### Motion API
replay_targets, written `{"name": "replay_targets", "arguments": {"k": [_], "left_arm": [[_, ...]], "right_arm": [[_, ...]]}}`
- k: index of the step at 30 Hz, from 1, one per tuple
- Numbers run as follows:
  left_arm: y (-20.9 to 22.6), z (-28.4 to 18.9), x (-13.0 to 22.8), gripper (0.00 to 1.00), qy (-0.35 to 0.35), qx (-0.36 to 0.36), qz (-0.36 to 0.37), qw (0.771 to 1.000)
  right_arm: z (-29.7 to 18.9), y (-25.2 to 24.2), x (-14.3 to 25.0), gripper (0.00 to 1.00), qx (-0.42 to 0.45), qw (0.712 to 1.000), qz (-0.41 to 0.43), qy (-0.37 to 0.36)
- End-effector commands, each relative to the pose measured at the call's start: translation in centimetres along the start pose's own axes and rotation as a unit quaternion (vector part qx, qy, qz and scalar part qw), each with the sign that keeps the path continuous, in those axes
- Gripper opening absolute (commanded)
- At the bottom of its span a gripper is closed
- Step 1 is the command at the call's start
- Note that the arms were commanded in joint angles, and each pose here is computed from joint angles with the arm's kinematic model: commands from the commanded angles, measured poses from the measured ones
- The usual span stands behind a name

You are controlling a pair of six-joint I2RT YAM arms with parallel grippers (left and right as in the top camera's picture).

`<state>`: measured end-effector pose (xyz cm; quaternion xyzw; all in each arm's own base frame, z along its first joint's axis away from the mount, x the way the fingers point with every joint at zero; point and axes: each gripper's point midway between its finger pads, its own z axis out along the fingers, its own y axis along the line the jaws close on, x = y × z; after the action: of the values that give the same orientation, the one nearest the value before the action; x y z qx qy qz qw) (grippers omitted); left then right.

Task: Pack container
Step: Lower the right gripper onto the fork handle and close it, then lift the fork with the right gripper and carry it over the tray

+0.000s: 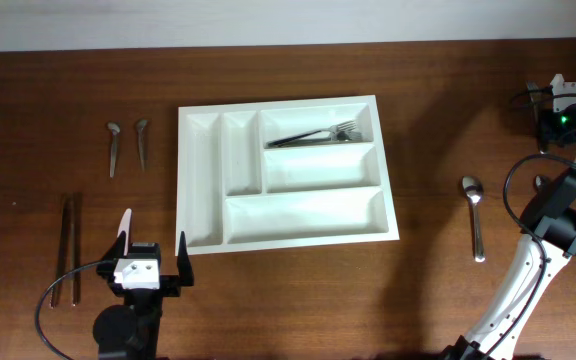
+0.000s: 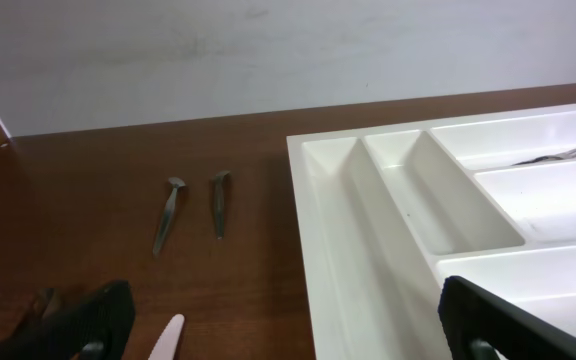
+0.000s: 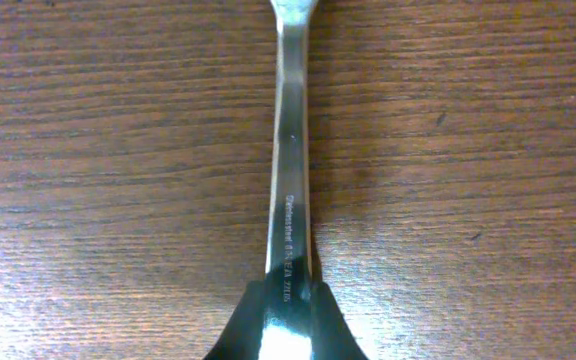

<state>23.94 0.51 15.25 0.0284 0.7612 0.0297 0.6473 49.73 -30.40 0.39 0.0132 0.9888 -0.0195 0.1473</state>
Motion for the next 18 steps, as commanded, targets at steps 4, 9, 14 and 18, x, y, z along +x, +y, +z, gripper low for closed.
{"name": "replay_targets", "arguments": {"k": [4, 9, 14, 18], "left_arm": [[0.2, 0.0, 0.2, 0.99, 0.000, -0.006, 0.008, 1.000], [0.2, 0.0, 0.2, 0.99, 0.000, -0.006, 0.008, 1.000], [0.2, 0.0, 0.2, 0.99, 0.000, -0.006, 0.008, 1.000], [0.2, 0.0, 0.2, 0.99, 0.000, -0.006, 0.008, 1.000]], "right_arm": [[1.2, 0.8, 0.8, 0.04, -0.012, 1.000, 0.003, 0.020], [-0.7, 0.8, -1.1, 0.04, 0.000, 1.000, 0.004, -0.007], [-2.3, 1.5, -2.6, 0.04, 0.005, 1.000, 0.008, -0.024], [-3.5, 2.3, -3.7, 0.04, 0.007, 0.999, 0.017, -0.035]]}}
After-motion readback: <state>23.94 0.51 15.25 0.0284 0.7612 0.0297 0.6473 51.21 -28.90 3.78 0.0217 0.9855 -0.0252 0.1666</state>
